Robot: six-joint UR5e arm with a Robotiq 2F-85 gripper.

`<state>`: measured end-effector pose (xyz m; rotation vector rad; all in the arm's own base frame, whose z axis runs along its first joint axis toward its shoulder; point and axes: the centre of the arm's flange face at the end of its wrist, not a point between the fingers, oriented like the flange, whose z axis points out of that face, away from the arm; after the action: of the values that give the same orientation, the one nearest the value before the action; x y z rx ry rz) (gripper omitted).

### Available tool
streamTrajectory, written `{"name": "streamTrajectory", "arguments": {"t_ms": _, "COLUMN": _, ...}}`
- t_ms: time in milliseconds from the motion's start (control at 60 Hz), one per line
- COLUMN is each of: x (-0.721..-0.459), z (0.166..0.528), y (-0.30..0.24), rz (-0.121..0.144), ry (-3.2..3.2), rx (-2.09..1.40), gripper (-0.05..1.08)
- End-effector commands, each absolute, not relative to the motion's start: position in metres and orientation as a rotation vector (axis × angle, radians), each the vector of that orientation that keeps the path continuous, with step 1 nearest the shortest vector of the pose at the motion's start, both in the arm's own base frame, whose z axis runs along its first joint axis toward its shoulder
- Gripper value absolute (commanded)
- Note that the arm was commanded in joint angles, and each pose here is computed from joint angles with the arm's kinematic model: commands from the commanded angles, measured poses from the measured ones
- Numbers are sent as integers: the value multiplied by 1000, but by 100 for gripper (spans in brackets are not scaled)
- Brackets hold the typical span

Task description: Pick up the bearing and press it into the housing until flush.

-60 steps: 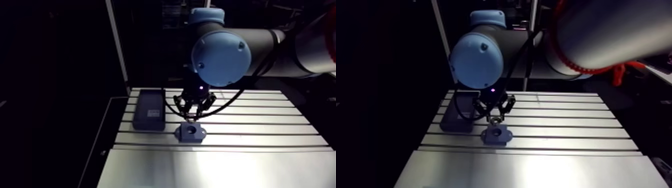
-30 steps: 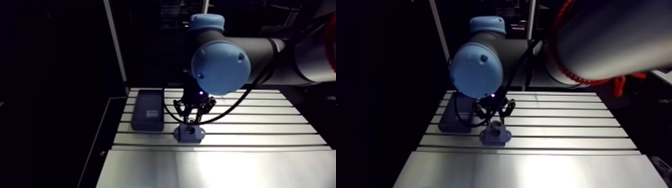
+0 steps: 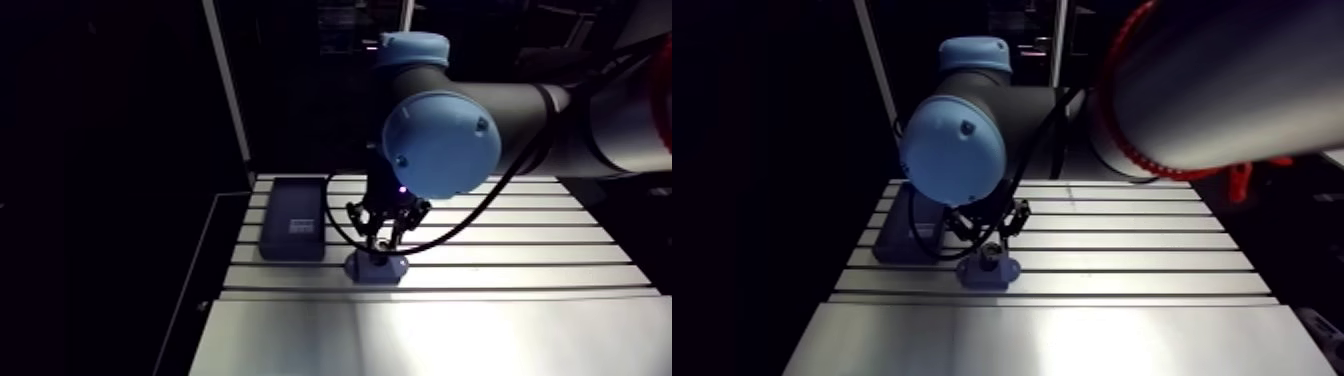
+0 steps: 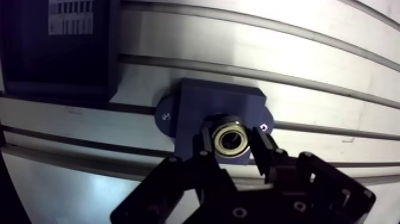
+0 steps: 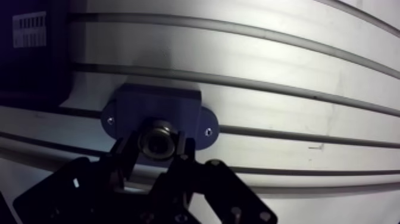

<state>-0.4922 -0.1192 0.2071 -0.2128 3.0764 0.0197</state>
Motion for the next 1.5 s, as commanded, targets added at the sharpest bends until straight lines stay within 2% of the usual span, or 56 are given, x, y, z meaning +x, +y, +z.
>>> {"name": "streamTrajectory", "arguments": {"t_ms": 17, "x": -492, "z": 205, "y": -120, "rz": 18, "ry": 3072, "rx": -214, "gripper": 69}}
{"name": "streamTrajectory", "arguments": {"t_ms": 383, "x": -492, "z": 202, "y": -122, "rz": 8, "ry": 3067, "rx": -216, "gripper": 69}}
{"name": "streamTrajectory", "arguments": {"t_ms": 1500, "x": -492, "z": 193, "y": -123, "rz": 6, "ry": 3051, "rx": -220, "gripper": 69}}
